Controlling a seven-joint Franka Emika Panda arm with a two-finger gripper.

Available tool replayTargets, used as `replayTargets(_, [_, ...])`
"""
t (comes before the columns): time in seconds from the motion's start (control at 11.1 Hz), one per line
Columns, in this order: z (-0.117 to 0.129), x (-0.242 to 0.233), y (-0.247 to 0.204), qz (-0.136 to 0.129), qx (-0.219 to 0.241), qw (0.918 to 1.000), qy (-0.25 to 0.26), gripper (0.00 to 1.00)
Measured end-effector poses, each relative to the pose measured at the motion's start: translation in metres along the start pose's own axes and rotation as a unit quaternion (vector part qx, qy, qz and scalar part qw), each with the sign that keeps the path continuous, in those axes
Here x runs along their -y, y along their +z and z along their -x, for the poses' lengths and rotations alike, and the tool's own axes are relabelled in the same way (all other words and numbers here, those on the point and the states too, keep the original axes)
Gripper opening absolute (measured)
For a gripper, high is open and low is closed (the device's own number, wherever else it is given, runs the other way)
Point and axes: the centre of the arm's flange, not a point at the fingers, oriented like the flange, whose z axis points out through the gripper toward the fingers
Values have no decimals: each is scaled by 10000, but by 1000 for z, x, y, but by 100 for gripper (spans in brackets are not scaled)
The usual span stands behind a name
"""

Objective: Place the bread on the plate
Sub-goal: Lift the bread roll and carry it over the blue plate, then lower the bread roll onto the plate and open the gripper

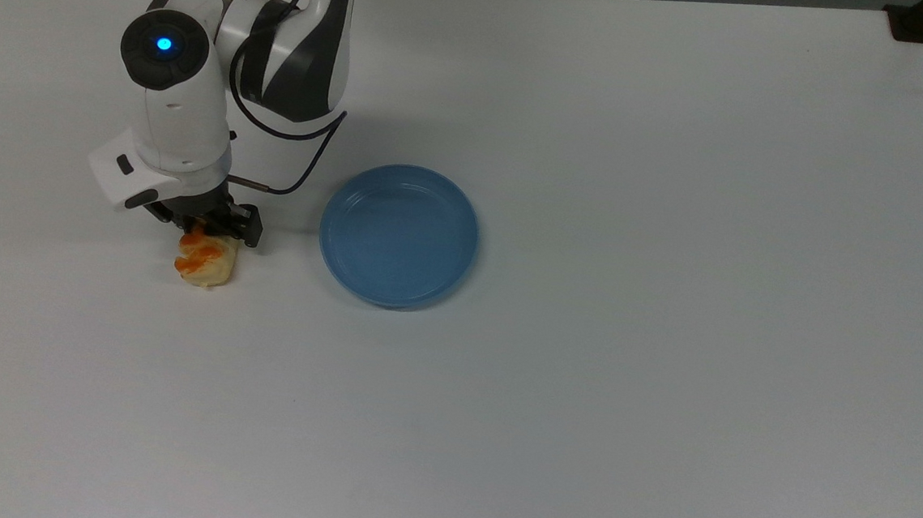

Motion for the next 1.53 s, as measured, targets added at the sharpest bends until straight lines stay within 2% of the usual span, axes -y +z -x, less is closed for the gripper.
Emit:
replayTargets(0.09, [-1, -1, -2, 2, -21, 10000, 6, 5])
replayTargets(0.18, [-2, 0, -4, -41, -48, 10000, 42, 0])
replayTargets(0.36, [-5, 2, -20, -163, -169, 9997, 117, 0])
replayTargets(0.54, [-5, 23, -54, -265, -224, 9994, -12, 0])
replayTargets(0.81, [3, 108, -110, -418, -160, 9969, -649, 0])
replayTargets(0.99, [22, 198, -125, -454, 119, 9911, -1249, 0])
replayTargets(1.17, [35, 239, -116, -313, 262, 9882, -1474, 1])
replayTargets(1.53, [31, 229, -81, 88, 406, 9876, -1515, 1])
